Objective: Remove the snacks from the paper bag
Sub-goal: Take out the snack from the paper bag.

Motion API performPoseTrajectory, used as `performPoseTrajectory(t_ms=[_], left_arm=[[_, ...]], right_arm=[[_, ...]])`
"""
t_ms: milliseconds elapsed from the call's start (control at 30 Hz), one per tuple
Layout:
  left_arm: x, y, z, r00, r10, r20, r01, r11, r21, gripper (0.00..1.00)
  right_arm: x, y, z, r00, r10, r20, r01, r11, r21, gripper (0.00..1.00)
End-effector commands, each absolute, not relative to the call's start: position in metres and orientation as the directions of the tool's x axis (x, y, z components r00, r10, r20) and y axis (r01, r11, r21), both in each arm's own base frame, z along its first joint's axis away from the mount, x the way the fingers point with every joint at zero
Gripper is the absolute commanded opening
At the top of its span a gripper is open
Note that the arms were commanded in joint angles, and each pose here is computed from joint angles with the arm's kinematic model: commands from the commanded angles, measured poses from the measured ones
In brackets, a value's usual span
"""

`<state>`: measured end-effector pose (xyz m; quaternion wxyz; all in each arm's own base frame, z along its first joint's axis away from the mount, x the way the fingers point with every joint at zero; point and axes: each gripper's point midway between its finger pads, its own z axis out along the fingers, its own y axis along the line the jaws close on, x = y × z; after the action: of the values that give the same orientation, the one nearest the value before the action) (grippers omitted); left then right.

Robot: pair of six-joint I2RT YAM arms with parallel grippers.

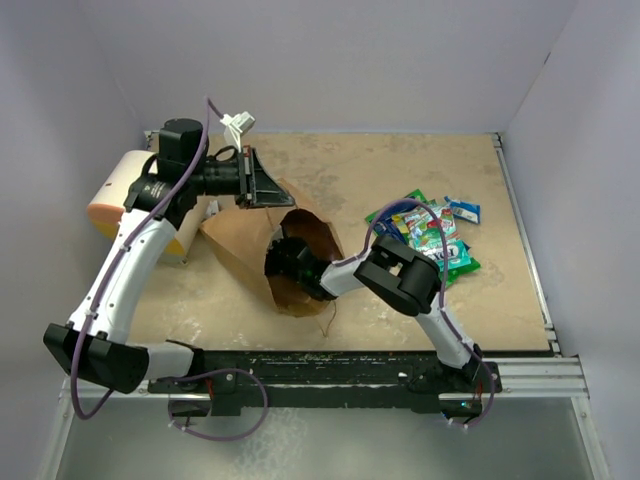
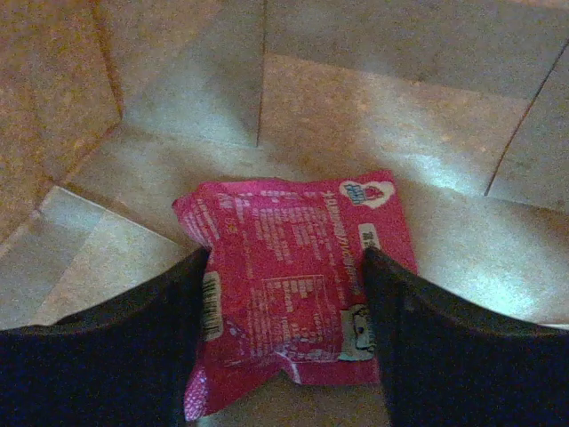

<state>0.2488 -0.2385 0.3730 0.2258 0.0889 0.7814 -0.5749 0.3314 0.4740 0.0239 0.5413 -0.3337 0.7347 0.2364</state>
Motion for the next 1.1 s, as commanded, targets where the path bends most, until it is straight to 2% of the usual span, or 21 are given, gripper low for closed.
performPoseTrajectory(t_ms=[0,167,333,633,1067], left_arm=[[0.240,-0.232,0.378,-0.844,-0.121,-0.523,0.453,0.360,-0.815,0.00],[0.240,-0.228,0.369,-0.847,-0.126,-0.516,0.433,0.397,-0.809,0.00],[0.240,-0.224,0.364,-0.843,-0.134,-0.520,0.424,0.428,-0.798,0.00],[0.251,-0.212,0.350,-0.825,-0.185,-0.534,0.378,0.521,-0.765,0.00],[0.269,-0.212,0.350,-0.805,-0.239,-0.543,0.361,0.530,-0.767,0.00]], right_arm=[[0.326,0.461,-0.002,-0.292,-0.257,-0.921,-0.740,0.671,0.048,0.55],[0.331,0.461,0.015,-0.282,-0.235,-0.930,-0.751,0.658,0.061,0.16],[0.338,0.458,0.042,-0.224,-0.245,-0.943,-0.761,0.649,0.012,0.02],[0.330,0.428,0.083,-0.129,-0.289,-0.949,-0.744,0.661,-0.100,0.00],[0.300,0.387,0.101,-0.120,-0.389,-0.914,-0.730,0.658,-0.184,0.00]])
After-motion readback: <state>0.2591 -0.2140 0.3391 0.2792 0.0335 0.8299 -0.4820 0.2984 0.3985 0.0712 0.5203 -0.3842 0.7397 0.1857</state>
